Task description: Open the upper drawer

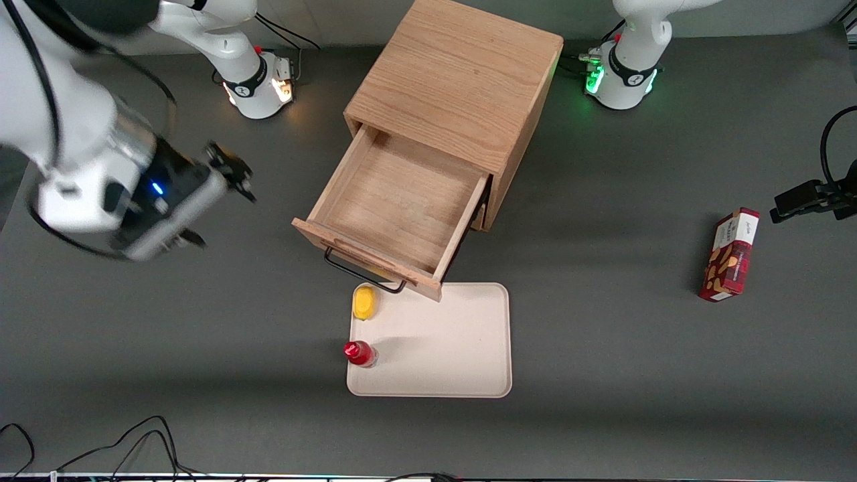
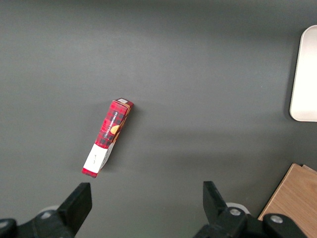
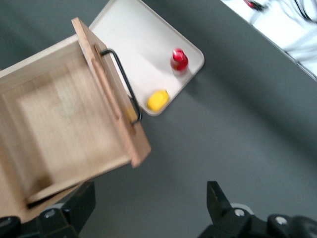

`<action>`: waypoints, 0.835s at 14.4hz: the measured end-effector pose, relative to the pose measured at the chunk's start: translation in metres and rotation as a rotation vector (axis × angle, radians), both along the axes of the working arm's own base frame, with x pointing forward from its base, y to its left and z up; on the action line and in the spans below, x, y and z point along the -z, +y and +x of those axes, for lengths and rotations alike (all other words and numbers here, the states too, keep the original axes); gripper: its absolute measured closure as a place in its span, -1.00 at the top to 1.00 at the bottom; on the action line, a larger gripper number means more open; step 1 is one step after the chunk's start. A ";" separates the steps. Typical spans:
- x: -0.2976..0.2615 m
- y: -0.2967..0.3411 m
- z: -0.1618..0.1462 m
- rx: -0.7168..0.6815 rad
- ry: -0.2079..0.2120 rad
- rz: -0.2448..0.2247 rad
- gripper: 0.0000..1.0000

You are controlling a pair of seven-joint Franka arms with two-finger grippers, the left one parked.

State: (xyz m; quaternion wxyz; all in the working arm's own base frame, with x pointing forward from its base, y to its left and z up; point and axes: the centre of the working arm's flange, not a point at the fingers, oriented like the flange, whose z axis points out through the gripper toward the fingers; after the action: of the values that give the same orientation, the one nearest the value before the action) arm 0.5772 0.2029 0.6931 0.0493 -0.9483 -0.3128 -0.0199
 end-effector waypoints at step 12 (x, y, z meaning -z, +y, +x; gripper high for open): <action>0.021 -0.139 -0.147 0.616 0.192 -0.161 1.00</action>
State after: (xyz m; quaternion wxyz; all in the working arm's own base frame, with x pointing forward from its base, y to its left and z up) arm 0.4299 0.0636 0.6717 -0.0051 -0.9967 -0.0059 0.0803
